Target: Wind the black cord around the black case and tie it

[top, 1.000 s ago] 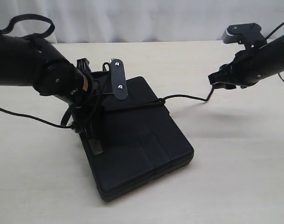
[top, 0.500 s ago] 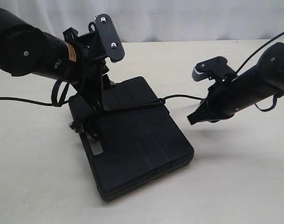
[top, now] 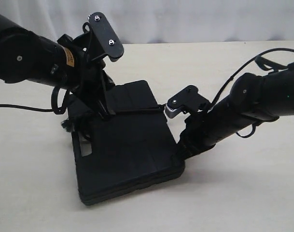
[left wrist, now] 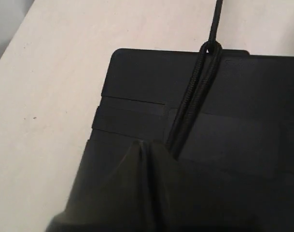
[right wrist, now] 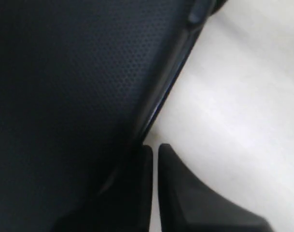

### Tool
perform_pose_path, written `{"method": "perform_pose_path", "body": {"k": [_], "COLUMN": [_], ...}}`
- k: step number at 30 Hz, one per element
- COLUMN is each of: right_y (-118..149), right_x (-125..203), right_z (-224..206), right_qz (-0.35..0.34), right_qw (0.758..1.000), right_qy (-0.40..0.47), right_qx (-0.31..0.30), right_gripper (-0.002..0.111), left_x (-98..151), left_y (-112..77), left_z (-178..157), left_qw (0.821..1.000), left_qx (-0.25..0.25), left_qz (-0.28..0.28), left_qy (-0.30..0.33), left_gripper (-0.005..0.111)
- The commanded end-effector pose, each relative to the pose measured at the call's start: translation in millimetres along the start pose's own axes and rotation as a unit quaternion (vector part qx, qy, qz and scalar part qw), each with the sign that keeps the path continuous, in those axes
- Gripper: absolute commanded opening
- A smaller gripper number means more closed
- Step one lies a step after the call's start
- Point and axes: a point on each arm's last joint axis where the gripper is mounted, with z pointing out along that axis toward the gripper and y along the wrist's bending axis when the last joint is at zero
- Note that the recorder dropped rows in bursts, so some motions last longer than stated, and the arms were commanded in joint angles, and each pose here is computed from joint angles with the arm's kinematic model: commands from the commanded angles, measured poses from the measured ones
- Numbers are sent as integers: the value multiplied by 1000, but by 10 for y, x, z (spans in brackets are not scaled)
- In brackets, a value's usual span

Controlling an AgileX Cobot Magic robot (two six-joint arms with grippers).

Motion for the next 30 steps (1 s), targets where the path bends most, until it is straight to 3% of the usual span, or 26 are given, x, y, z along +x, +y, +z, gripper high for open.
{"method": "perform_pose_path", "body": {"k": [1, 6, 9, 15, 16, 18, 23, 26, 30], "right_y": [103, 78, 78, 76, 76, 76, 76, 76, 76], "right_x": [-81, -95, -95, -93, -93, -93, -93, -93, -93], "right_z": [29, 26, 26, 26, 26, 26, 26, 26, 26], "right_qz": [-32, -30, -30, -35, -36, -39, -40, -40, -40], "right_qw": [999, 999, 999, 999, 999, 998, 998, 998, 998], "right_qy": [-27, -35, -35, -34, -34, -34, -34, -34, -34], "right_qx": [12, 22, 22, 23, 23, 23, 23, 23, 23], "right_gripper": [4, 4, 4, 4, 4, 4, 4, 4, 4], "left_x": [85, 281, 344, 361, 401, 459, 587, 649, 701], "left_y": [-61, -183, -361, -1011, -1188, -1330, -1468, -1490, -1474], "left_z": [4, 51, 68, 17, -4, -6, 74, 203, 436], "left_qw": [999, 996, 993, 969, 959, 954, 952, 952, 962], "left_qx": [18, 48, 95, 231, 256, 259, 247, 240, 196], "left_qz": [-20, -36, -18, 75, 117, 145, 177, 185, 183], "left_qy": [20, 61, 68, 47, 41, 34, 33, 46, 50], "left_gripper": [0, 0, 0, 0, 0, 0, 0, 0, 0]}}
